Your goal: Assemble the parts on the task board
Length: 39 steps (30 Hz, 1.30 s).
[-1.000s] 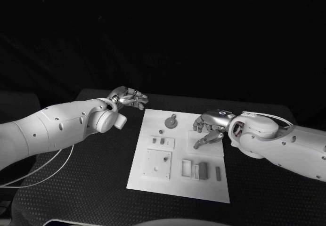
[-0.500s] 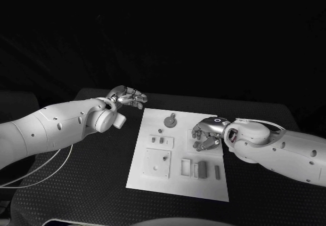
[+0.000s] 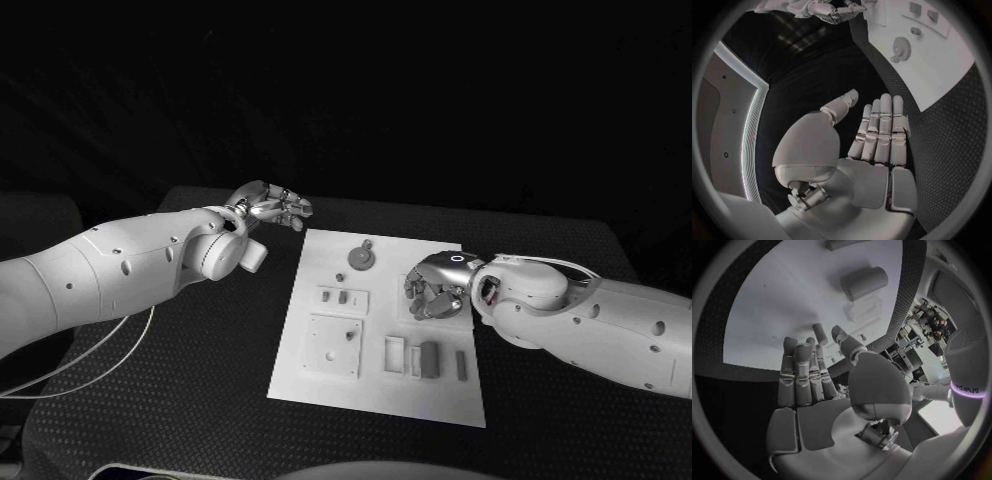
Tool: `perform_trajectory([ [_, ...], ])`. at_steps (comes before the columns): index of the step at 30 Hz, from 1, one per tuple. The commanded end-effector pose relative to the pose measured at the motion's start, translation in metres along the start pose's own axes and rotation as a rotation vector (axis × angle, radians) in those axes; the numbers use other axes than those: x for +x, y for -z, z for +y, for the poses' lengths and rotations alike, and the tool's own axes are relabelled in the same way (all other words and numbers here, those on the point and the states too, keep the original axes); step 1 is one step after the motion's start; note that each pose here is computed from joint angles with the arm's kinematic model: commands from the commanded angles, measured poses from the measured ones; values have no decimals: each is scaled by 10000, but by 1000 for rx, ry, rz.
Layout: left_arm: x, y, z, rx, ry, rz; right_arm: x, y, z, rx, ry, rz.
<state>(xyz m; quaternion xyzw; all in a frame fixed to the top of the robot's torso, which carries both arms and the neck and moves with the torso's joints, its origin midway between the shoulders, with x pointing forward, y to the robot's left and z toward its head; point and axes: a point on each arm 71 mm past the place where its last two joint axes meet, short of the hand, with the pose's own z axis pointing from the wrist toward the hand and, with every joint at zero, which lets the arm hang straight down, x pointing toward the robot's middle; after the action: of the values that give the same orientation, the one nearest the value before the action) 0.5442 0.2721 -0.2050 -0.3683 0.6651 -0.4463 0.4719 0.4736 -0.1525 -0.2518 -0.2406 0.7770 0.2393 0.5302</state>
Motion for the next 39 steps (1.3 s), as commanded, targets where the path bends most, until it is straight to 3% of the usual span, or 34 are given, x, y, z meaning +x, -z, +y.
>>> perform_trajectory([
  [1,13,-4,-29,16,8,11,21,-6,18,-14,9,6],
  [22,9,0,-25,14,8,12,72,-52,25,1,59,6],
  [33,17,-4,-29,16,9,13,36,-49,70,-13,59,-65],
  [39,18,-6,-30,16,8,13,33,-26,66,-11,51,-73],
])
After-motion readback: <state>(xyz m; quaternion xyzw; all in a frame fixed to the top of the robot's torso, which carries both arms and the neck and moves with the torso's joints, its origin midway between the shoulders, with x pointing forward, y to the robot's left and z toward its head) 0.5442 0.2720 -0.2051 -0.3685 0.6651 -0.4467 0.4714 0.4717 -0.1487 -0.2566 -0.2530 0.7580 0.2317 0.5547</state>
